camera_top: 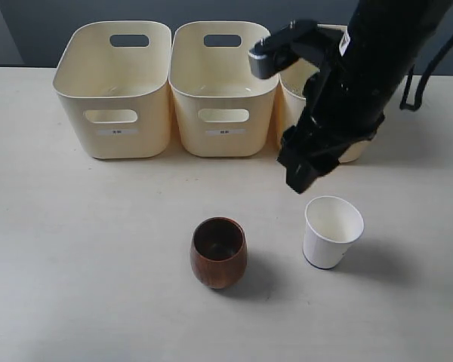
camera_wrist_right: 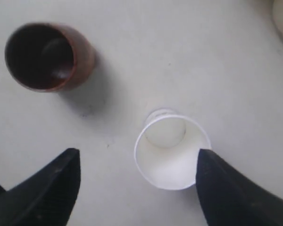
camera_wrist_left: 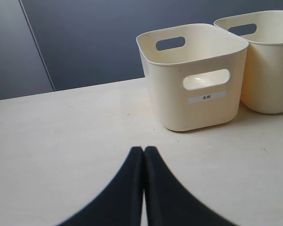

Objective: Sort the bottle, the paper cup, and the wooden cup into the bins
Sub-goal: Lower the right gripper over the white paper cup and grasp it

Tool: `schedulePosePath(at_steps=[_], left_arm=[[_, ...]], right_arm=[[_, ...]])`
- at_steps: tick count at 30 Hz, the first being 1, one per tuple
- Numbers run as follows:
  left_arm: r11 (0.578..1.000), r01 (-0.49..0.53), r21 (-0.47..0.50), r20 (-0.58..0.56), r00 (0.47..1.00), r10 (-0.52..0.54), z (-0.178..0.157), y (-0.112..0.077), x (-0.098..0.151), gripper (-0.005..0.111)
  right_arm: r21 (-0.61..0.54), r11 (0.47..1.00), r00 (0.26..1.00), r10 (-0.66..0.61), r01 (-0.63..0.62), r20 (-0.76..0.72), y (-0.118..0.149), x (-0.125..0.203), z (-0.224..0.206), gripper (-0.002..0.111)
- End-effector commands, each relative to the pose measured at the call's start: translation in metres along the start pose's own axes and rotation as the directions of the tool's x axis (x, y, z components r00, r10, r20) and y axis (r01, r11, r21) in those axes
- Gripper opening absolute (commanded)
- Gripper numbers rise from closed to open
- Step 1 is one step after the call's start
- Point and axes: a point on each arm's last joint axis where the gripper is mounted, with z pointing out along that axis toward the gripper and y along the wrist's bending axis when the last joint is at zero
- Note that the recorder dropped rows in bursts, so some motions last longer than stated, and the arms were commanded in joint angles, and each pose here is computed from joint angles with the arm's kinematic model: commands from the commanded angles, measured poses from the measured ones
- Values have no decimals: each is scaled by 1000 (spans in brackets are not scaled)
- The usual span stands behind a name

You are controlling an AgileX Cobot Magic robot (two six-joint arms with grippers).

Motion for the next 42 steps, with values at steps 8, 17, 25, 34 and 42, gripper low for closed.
schedulePosePath(at_steps=[8, 17, 25, 34, 42], left_arm=[[1000, 8, 5, 4, 1000, -8, 0, 0, 0, 0], [1000, 8, 5, 4, 1000, -8, 0, 0, 0, 0], [1000, 8, 5, 4, 1000, -8, 0, 0, 0, 0], [1000, 8, 5, 4, 1000, -8, 0, 0, 0, 0], [1000, 8, 5, 4, 1000, -8, 0, 0, 0, 0]], right_arm=[[-57, 998, 990, 27, -35, -140, 6, 27, 35, 66], [-46, 998, 987, 22, -30, -162, 6, 32, 52, 66], [-37, 999, 991, 5, -10, -134, 1, 23, 69, 66], [-30, 1000, 987, 3, -8, -163, -5, 18, 92, 66], [-36, 999, 980, 4, -11, -197, -7, 17, 105, 66]])
